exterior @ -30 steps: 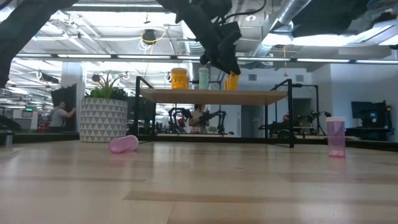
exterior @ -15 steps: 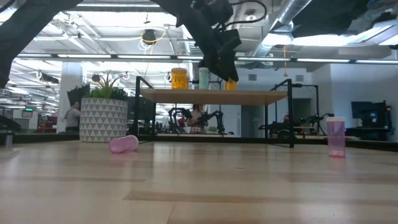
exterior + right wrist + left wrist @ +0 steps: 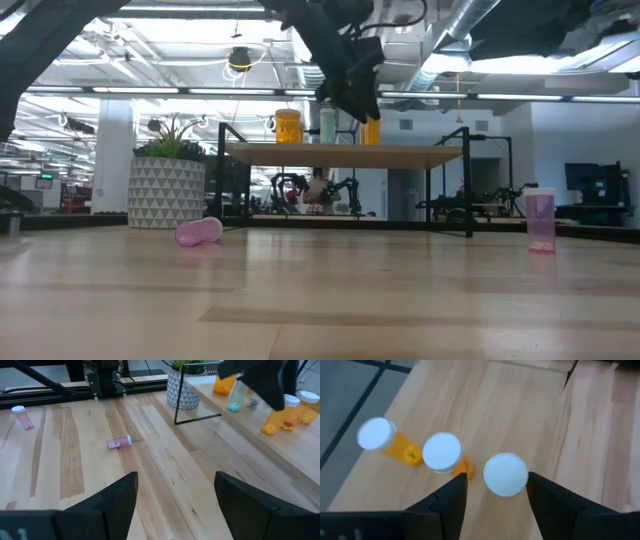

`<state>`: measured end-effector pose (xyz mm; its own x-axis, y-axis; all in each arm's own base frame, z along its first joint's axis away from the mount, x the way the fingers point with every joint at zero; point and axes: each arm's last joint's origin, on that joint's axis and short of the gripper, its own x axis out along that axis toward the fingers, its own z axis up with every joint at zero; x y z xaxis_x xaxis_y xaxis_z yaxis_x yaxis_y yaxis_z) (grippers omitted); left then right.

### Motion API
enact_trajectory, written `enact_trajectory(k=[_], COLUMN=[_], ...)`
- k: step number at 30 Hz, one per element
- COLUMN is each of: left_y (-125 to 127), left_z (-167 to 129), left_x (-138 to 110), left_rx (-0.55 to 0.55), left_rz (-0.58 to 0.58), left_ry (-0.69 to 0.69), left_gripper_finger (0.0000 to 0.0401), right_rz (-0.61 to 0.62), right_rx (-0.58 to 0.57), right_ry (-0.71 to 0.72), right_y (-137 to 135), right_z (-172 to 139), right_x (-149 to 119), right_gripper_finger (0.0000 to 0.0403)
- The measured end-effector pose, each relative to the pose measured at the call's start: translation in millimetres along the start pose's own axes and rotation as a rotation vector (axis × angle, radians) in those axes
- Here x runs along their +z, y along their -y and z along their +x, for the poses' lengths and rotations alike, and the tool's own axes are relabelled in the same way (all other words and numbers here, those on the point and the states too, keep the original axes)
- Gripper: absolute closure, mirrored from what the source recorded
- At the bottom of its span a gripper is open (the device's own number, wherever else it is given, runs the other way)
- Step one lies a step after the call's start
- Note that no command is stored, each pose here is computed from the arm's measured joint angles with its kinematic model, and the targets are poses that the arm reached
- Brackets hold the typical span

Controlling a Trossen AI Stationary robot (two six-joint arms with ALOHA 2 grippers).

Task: Pick and place medicine bottles onto shelf by color
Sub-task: Put the small orange pill bottle on the shelf aligned with the other small orange pill bottles, then put the pink pill bottle on the shelf

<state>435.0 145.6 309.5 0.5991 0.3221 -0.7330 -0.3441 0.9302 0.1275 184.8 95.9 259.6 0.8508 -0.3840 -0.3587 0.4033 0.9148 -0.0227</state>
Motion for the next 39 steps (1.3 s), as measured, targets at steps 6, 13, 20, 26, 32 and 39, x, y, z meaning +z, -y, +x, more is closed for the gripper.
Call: enact_trajectory(k=[6, 13, 20, 26, 32, 39], left_y=[4, 13, 42, 79, 119, 150], left_z=[-24, -63, -120, -189, -236, -266], left_x=[14, 23, 21, 0, -40, -110], left_rx=[0.025, 0.139, 0.093, 0.041, -0.025, -0.105], left_rz=[0.013, 0.067, 0.103, 0.173, 0.218, 0.149], left_ry=[0.014, -0.043, -0.072, -0.071, -0.065, -0.090], left_gripper_finger=[0.0208, 0.0208, 0.0208, 0.0209, 0.0209, 0.0209], right_rz=[0.002, 0.023, 0.024, 0.035, 0.030, 0.044], right_rx=[0.000, -0.001, -0.007, -0.015, -0.008, -0.015], right_ry=[0.000, -0.002, -0.014, -0.030, -0.057, -0.068], right_y=[0, 0, -3, -6, -10, -15], right_z=[0, 0, 3, 7, 11, 16], right_x=[0, 0, -3, -7, -13, -17], right_gripper_finger=[0.0117, 0.0117, 0.0117, 0.0117, 0.0117, 0.0117])
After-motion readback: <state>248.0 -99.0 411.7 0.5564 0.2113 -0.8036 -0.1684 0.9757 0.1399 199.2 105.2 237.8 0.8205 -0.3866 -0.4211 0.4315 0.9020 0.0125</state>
